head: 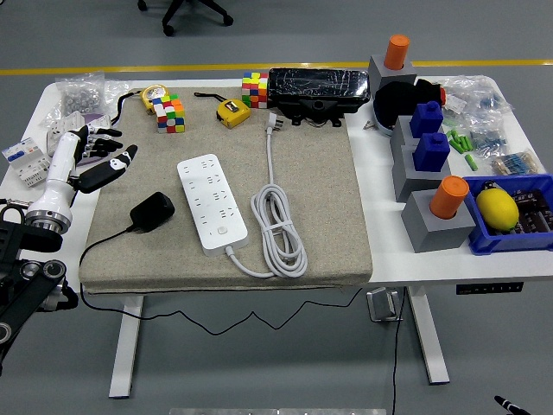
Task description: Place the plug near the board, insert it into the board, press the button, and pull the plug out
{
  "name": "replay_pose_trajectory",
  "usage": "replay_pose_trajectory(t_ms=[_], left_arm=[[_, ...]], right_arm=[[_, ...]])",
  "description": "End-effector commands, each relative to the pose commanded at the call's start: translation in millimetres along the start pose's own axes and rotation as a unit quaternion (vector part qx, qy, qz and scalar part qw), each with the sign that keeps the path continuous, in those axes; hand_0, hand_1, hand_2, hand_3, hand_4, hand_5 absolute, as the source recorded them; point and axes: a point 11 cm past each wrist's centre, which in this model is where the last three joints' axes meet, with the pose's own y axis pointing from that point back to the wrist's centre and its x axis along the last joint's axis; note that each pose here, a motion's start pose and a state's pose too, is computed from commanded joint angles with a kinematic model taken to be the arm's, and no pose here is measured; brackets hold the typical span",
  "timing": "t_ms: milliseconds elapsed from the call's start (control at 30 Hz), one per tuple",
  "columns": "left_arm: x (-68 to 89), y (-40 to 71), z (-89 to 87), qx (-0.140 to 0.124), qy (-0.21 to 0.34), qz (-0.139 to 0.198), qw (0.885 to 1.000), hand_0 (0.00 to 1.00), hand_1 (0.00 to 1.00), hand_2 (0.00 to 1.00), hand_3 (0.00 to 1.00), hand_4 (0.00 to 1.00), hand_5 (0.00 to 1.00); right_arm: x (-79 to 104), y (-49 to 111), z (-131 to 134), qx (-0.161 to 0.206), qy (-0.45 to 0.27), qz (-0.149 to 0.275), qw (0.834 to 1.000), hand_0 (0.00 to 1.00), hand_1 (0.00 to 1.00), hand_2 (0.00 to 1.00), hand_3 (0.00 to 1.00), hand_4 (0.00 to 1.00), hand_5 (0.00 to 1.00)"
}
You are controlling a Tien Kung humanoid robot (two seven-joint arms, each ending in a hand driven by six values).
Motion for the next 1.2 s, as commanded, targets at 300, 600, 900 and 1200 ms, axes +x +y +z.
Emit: replay_pose_trajectory(t_ms=[300, 600, 900, 1200], left_arm=[[3.0, -0.4, 1.1, -0.001, -0.002, -0.003, 1.0, 0.579, 0.564, 0.531, 0.562, 0.763, 0.282], [3.0, 4.5, -5.7, 0.01, -0.001, -0.006, 1.0, 0.576, 0.561, 0.532, 0.562, 0.759, 0.276], [3.4, 8.1, -10.7, 0.017, -0.001, -0.007, 1.0, 0.573, 0.557, 0.532, 0.563, 0.758, 0.277], [2.8, 8.6, -11.9, 0.02, -0.001, -0.009, 1.0, 0.574, 0.557, 0.532, 0.561, 0.758, 0.28]], right_arm=[[0.0, -0.3, -4.5, 0.004, 0.0, 0.0, 1.0, 0.654, 0.653, 0.659, 0.571, 0.991, 0.558], [-2.9, 0.2, 6.0, -0.007, -0.003, -0.003, 1.0, 0.655, 0.653, 0.658, 0.571, 0.991, 0.558], [-4.8, 0.4, 10.0, -0.01, -0.01, -0.004, 1.0, 0.652, 0.653, 0.658, 0.571, 0.991, 0.558], [-6.0, 0.0, 8.2, -0.011, -0.015, -0.006, 1.0, 0.653, 0.654, 0.66, 0.572, 0.991, 0.558]])
